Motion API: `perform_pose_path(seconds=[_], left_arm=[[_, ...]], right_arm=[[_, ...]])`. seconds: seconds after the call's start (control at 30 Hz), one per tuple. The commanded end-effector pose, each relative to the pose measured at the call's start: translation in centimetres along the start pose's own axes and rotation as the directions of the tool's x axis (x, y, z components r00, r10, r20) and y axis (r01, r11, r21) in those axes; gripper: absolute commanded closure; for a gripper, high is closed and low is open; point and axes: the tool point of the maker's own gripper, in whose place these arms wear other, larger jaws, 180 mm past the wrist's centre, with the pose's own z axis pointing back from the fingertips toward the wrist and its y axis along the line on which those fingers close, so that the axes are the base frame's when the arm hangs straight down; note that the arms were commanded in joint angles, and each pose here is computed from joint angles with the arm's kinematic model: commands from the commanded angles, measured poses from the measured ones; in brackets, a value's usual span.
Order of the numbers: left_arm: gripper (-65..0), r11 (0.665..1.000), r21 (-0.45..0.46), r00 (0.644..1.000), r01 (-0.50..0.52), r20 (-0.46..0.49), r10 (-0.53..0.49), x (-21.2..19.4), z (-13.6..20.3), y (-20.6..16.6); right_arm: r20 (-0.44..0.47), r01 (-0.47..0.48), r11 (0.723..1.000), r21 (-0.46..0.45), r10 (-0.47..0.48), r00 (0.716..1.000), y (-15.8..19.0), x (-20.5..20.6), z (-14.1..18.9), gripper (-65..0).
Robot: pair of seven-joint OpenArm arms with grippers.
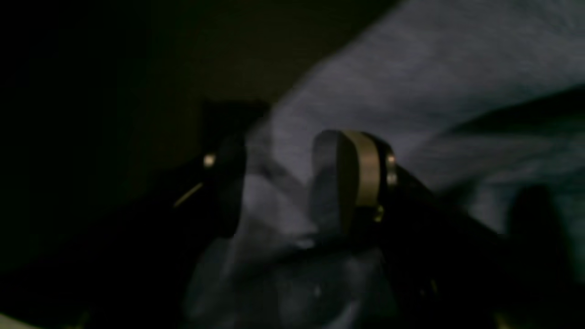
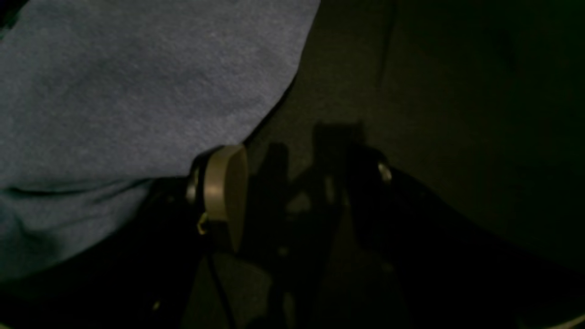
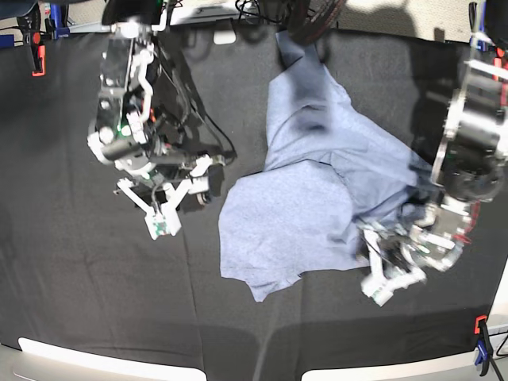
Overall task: Layout the t-shirt on the table in an organized manner, then fold the t-shirt properly
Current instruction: 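Regrasp the shirt hem with the left gripper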
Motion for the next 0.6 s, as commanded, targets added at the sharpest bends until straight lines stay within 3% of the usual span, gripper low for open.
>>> perform_pose_path(seconds=[0.0,0.17,0.3,0.4,0.47,0.57], left_arm=[[-27.8,1.000,0.031,0.999,-0.003,0.044,0.001,1.9,0.5,1.6],[-20.6,0.999,0.023,1.000,-0.023,0.012,0.023,0.6,0.2,1.2],[0.0,0.999,0.022,0.999,-0.024,-0.022,0.024,-0.1,0.2,1.1],[0.0,0.999,0.023,0.999,-0.024,-0.022,0.025,-0.1,0.2,1.1],[0.0,0.993,0.107,0.999,-0.043,-0.012,0.045,0.1,0.3,2.7],[0.0,0.952,0.288,0.995,-0.100,0.014,0.100,0.1,1.1,6.2]], right_arm=[[0.067,-0.015,1.000,-0.004,0.015,0.998,0.0,2.0,0.6,-32.2],[0.108,-0.032,0.999,-0.020,0.034,0.994,0.2,2.9,2.2,-32.2],[0.134,-0.043,0.999,-0.029,0.047,0.990,0.2,3.7,3.0,-32.3],[0.144,-0.046,0.998,-0.033,0.050,0.988,0.3,4.1,3.2,-32.2],[0.145,-0.047,0.998,-0.033,0.051,0.988,0.3,4.1,3.3,-32.2],[0.142,-0.047,0.998,-0.033,0.051,0.989,0.3,4.0,3.3,-32.2]])
